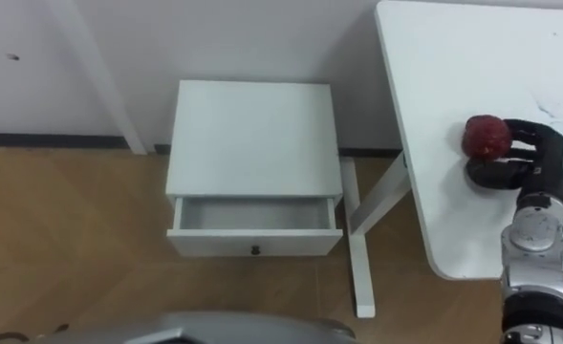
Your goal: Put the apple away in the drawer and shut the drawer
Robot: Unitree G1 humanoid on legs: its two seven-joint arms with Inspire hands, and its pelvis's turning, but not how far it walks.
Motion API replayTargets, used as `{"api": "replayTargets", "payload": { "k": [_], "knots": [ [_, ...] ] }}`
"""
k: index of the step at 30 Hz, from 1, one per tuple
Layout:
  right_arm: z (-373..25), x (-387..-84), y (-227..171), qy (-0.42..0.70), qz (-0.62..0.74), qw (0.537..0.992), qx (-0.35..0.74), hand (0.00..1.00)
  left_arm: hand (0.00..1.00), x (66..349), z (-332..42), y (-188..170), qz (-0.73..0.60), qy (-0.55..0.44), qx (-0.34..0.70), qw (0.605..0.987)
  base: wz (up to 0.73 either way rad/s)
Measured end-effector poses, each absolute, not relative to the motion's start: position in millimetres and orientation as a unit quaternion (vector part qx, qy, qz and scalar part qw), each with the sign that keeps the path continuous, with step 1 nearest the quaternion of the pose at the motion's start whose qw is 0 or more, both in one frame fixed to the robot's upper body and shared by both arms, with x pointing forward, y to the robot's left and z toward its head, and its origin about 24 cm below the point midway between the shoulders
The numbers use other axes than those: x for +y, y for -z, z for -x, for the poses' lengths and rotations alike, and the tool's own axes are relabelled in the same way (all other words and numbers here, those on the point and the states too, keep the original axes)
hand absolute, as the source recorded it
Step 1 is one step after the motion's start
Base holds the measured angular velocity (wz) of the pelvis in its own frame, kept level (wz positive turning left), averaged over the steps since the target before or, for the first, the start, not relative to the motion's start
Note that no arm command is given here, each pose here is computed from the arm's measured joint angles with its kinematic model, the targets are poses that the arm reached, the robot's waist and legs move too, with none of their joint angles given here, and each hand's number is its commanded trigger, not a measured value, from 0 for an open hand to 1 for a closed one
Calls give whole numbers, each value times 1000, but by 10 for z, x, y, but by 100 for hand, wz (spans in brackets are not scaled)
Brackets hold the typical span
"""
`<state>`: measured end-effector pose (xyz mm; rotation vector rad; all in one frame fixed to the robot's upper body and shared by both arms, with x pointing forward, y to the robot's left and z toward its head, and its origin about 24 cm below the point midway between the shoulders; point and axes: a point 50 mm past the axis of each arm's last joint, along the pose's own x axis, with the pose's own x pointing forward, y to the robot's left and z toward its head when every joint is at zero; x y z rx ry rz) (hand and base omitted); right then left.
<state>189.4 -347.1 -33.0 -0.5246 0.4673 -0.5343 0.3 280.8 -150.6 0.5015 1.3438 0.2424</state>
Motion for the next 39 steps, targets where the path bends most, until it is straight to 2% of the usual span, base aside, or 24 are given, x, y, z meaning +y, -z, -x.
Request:
{"api": "replayTargets", "payload": {
  "k": [18, 22, 31, 39],
  "knots": [
    [-1972, -3405, 281, 219, 308, 898, 226, 100, 0, 2824, -25, 1503, -243, -97, 617, 742, 2],
    [-2067, -3271, 250, 184, 325, 903, 212, 100, 0, 2819, -30, 1505, -245, -94, 617, 742, -1],
    [-2270, -2689, 94, 25, 403, 904, 139, 100, 0, 2730, -220, 1530, -262, -60, 599, 754, 0],
    [-2350, -2404, -63, -28, 435, 896, 89, 100, 0, 2705, -267, 1536, -262, -59, 595, 758, 1]
  ]
}}
